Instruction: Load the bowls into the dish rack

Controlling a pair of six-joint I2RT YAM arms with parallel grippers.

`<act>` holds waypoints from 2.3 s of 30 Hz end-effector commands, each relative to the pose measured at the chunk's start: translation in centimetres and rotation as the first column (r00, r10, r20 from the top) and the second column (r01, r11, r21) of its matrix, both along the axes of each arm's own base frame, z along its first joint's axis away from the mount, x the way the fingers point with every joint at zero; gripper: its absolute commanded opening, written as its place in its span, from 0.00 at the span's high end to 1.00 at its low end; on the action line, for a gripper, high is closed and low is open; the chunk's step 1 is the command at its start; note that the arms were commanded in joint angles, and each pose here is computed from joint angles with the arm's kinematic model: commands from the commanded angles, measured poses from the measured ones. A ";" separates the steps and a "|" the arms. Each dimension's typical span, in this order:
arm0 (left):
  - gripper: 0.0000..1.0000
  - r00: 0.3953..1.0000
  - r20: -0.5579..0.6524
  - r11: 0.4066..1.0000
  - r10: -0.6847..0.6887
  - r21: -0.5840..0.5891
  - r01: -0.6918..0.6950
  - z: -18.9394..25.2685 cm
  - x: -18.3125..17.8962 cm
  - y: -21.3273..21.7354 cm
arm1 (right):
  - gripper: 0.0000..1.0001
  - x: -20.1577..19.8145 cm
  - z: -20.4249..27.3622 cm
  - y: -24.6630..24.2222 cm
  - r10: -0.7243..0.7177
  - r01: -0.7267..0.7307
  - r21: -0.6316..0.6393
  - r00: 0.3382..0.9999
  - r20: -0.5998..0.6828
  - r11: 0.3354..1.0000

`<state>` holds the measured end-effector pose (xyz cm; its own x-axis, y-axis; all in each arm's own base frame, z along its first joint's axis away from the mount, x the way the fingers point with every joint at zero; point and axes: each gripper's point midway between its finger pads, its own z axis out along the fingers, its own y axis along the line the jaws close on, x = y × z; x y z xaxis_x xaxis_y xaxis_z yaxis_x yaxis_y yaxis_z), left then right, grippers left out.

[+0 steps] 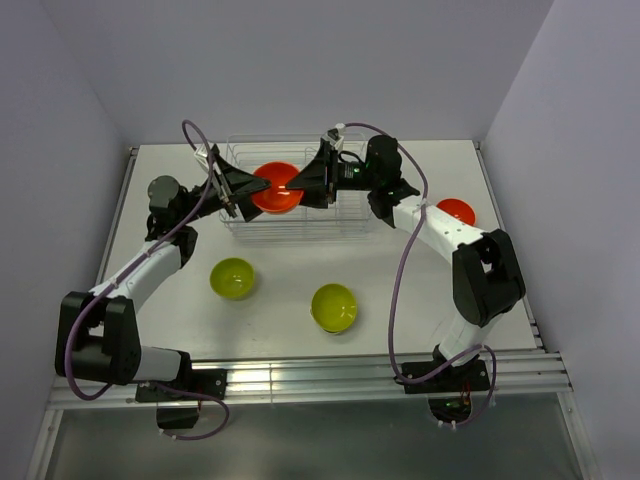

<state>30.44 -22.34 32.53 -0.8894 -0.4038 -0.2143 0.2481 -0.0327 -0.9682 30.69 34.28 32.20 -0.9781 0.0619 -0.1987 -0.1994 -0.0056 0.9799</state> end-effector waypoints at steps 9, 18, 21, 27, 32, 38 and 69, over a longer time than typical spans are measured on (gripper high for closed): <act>0.00 0.994 0.095 0.999 0.046 0.018 -0.048 1.8 0.0 0.7 | 1.00 -1.1 4.2 -0.8 -0.006 0.000 0.043 0.990 0.139 0.999; 0.01 0.984 0.170 0.998 0.057 0.010 -0.060 3.6 -0.1 1.8 | 1.00 0.9 2.3 -1.7 -0.084 0.103 -0.096 0.979 0.188 0.990; 0.00 0.979 0.199 0.998 0.046 0.022 -0.051 4.3 -0.1 2.1 | 1.00 2.3 2.0 -2.3 -0.131 0.171 -0.160 0.964 0.230 0.972; 0.01 0.964 0.250 0.990 0.084 0.091 -0.110 4.3 0.4 3.7 | 1.00 5.5 2.2 -4.9 -0.211 0.335 -0.290 0.898 0.387 0.896; 0.00 0.953 0.273 0.949 0.134 0.242 -0.203 2.7 1.4 4.9 | 1.00 8.4 2.8 -7.2 -0.272 0.499 -0.376 0.813 0.515 0.780; 0.01 0.927 0.310 0.875 0.212 0.362 -0.321 2.7 2.7 6.6 | 1.00 12.3 1.8 -10.3 -0.288 0.652 -0.480 0.722 0.629 0.587; 0.00 0.883 0.374 0.779 0.283 0.448 -0.439 1.1 2.7 8.6 | 1.00 21.3 -8.2 -15.6 -0.030 0.811 -0.572 0.573 0.819 -0.124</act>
